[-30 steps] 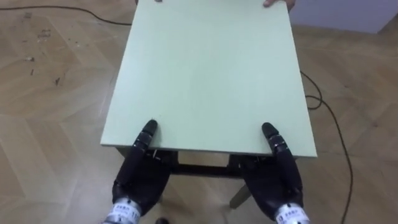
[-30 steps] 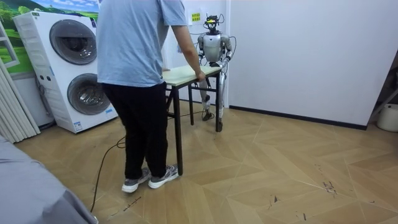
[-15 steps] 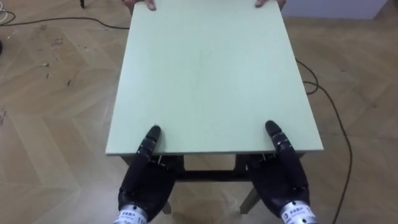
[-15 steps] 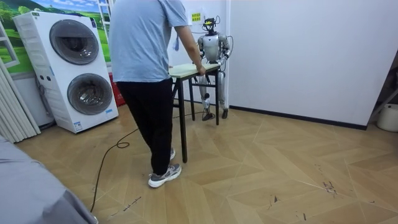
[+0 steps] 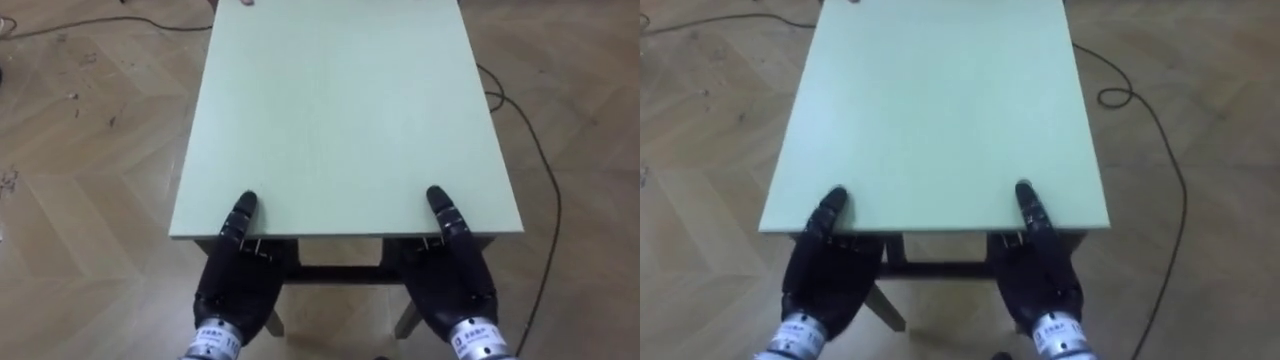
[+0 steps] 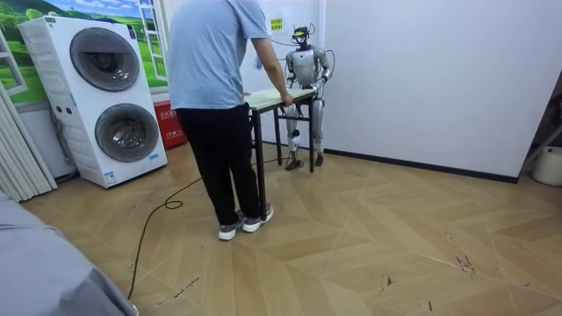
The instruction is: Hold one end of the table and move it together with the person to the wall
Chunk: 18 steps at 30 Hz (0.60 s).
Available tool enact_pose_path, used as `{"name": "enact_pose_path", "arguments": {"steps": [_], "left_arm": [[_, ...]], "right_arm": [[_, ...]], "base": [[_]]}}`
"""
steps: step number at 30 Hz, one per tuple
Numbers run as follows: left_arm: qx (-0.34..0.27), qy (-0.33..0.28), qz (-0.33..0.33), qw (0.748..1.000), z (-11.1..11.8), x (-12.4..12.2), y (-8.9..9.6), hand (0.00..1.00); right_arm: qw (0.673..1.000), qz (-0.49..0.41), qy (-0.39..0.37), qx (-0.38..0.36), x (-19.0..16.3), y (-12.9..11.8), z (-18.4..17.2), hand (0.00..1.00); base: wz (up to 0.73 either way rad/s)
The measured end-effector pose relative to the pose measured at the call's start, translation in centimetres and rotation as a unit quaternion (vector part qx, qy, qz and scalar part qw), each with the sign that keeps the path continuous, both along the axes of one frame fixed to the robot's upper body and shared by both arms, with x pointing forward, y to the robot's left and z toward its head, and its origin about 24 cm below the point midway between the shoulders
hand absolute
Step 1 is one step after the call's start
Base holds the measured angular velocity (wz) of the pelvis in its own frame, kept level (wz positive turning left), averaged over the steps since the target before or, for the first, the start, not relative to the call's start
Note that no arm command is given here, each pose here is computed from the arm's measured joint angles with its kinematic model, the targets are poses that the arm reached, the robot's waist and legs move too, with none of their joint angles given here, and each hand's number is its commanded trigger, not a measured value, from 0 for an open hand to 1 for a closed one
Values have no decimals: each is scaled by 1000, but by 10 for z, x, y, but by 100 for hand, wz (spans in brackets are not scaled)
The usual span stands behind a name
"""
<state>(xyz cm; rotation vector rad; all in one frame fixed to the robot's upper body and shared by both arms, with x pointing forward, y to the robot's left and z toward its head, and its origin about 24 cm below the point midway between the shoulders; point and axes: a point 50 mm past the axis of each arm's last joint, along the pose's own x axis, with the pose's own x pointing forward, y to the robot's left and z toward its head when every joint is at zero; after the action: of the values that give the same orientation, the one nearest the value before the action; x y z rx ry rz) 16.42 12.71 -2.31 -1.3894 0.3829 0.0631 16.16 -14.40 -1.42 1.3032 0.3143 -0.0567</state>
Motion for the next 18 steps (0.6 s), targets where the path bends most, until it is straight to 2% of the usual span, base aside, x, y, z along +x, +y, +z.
{"name": "enact_pose_path", "arguments": {"steps": [6, 12, 18], "left_arm": [[-8, 17, -13, 1000, -3, -5, -1, 100], [3, 17, -19, 1000, -4, -6, -2, 100], [13, 7, -14, 1000, -1, -5, 1, 100]], "right_arm": [[1000, 1, 13, 0, -3, -5, -4, 100], [1000, -10, 24, 12, -11, -3, -8, 100], [1000, -5, 17, 19, -7, 0, -6, 100]], "base": [[-1], [22], [-18]]}}
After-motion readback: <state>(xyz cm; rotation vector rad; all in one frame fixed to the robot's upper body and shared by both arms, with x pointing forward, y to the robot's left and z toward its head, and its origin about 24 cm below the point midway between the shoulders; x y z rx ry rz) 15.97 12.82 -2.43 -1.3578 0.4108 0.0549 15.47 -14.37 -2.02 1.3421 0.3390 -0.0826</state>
